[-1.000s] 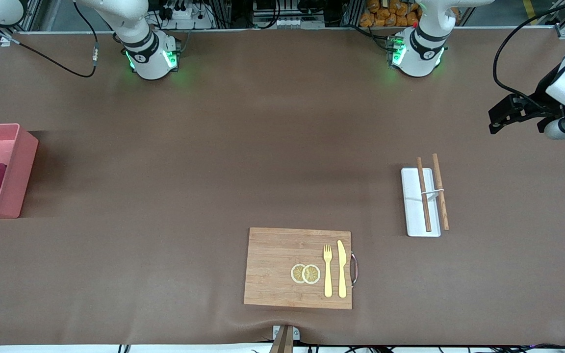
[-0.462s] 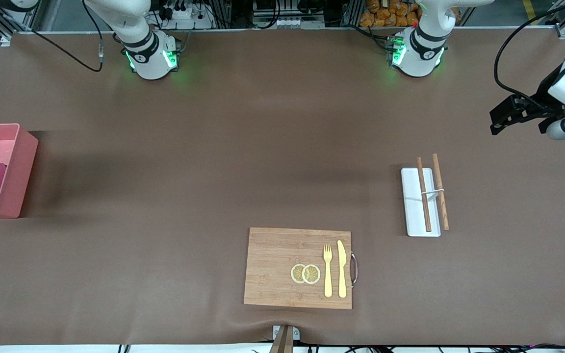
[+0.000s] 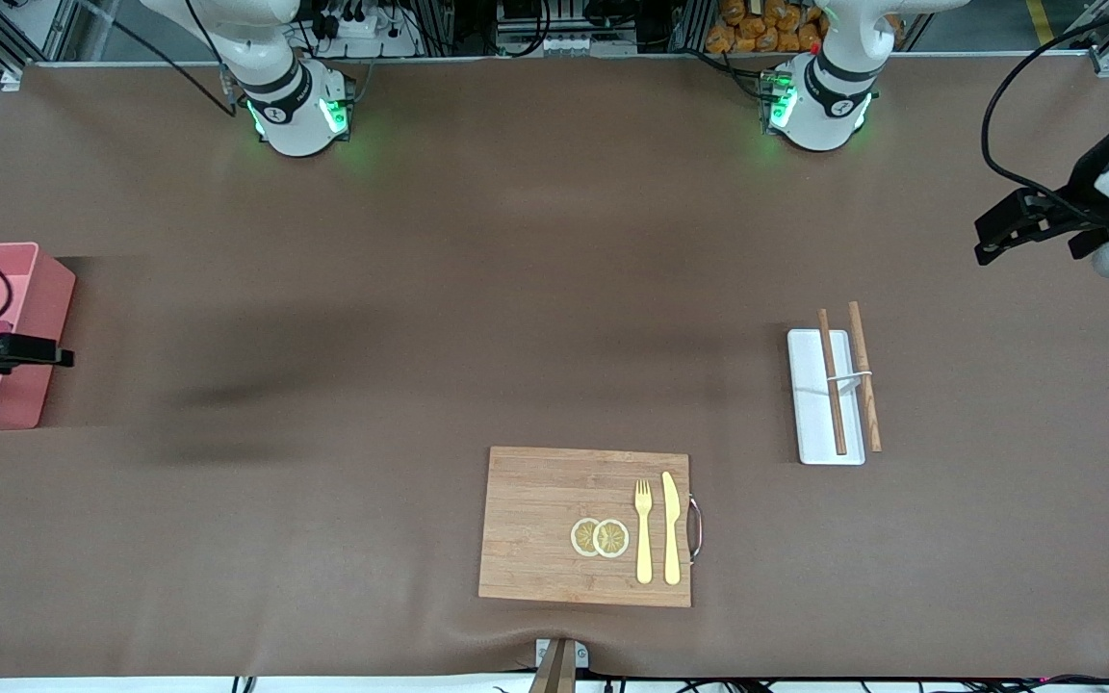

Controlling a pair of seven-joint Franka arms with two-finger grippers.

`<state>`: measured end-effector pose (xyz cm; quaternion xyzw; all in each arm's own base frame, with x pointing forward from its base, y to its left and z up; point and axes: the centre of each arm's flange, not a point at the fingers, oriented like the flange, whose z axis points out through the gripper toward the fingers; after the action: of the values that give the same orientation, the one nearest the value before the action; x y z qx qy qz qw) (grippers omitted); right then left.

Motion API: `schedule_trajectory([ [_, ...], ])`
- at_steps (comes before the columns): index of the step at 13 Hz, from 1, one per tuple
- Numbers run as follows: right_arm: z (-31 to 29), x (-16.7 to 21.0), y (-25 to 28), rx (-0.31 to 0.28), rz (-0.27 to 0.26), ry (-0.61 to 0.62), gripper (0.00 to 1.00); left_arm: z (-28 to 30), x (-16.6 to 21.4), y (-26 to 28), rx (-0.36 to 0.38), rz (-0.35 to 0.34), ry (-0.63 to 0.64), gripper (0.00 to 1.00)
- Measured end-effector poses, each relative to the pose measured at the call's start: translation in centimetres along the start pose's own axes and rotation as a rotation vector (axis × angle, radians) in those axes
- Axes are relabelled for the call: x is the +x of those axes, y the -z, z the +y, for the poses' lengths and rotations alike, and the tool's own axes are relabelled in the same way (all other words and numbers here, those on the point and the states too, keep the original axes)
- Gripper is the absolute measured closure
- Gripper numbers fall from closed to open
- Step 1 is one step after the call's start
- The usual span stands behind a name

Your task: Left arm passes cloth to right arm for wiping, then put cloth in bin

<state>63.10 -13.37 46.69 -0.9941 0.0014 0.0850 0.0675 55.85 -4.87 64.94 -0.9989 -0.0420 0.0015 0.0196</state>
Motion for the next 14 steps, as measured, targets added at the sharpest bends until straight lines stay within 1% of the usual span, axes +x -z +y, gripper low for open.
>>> schedule_trajectory([
  [3,-6.7,-1.6,1.9,-0.029,0.006,-0.14,0.0,-0.9,0.0,-0.4,0.003,-0.018,0.043,0.0],
  [6,-10.2,-4.1,5.3,-0.025,0.054,-0.224,0.0,-0.8,-0.3,-0.9,0.007,-0.032,0.041,0.0],
  [9,-11.3,-7.9,8.3,-0.01,0.094,-0.23,0.0,-1.0,-0.8,-0.5,0.008,-0.025,0.044,0.0],
  [11,-11.1,-10.0,9.5,-0.012,0.114,-0.229,0.0,-1.4,-0.9,-0.4,0.008,-0.023,0.051,0.0],
  [14,-11.0,-10.9,9.8,-0.015,0.12,-0.229,0.0,-1.4,-0.9,-0.4,0.008,-0.024,0.052,0.0],
])
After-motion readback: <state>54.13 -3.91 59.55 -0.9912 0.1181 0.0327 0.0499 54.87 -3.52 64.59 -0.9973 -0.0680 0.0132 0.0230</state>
